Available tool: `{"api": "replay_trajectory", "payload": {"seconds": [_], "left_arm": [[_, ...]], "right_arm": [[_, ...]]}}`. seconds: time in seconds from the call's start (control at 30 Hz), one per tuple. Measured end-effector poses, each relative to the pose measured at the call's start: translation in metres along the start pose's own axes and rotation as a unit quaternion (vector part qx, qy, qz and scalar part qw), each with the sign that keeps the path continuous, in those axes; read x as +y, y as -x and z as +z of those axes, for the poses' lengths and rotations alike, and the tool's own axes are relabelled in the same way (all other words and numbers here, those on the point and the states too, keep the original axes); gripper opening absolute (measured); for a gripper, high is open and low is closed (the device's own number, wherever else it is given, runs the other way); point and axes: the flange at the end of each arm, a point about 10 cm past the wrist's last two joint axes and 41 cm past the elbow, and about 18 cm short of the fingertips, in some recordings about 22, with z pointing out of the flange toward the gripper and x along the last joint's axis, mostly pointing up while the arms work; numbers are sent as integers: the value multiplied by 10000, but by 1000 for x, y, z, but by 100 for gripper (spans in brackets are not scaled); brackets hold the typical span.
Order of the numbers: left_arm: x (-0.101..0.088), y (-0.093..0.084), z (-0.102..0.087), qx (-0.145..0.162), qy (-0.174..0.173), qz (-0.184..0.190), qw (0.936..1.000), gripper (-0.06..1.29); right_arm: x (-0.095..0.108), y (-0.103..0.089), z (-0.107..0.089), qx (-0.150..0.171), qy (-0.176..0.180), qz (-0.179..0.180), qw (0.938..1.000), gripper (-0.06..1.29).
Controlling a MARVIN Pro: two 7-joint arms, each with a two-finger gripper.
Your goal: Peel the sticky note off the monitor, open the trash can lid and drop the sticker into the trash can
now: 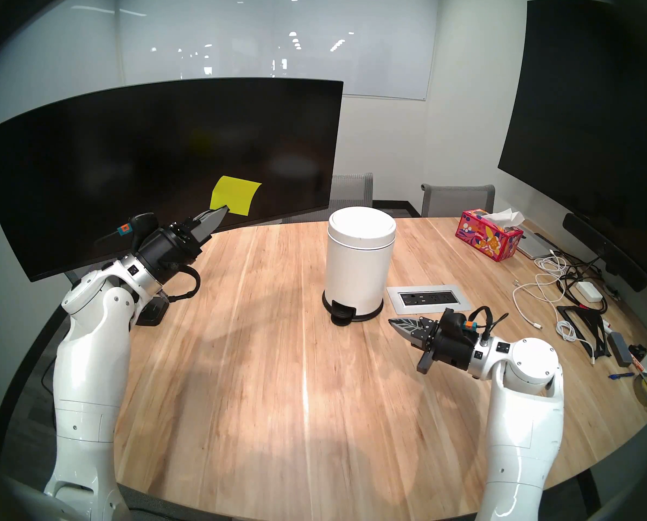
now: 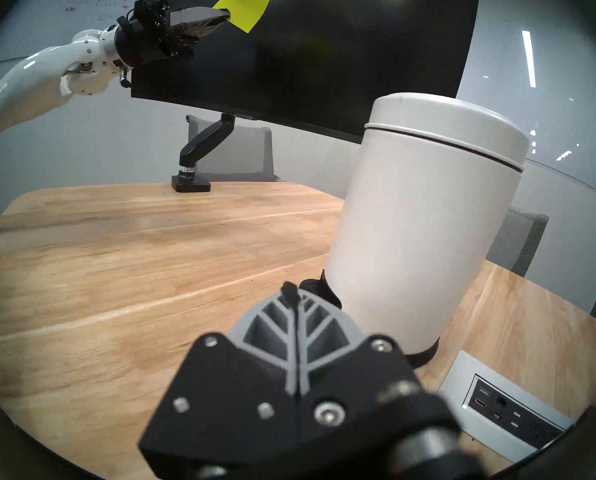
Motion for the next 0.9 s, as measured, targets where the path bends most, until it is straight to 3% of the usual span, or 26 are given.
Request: {"api": "replay_trajectory", "payload": {"seconds": [0.4,0.9], "left_arm": [[0,0,0,0,0,0,10000,-2],[0,0,0,1,0,0,10000,-2]], "right_arm": [[-8,-2,29,-373,-186,-36,9991,-2],[-10,8,74,-709,-78,-64,9974,-2]]}}
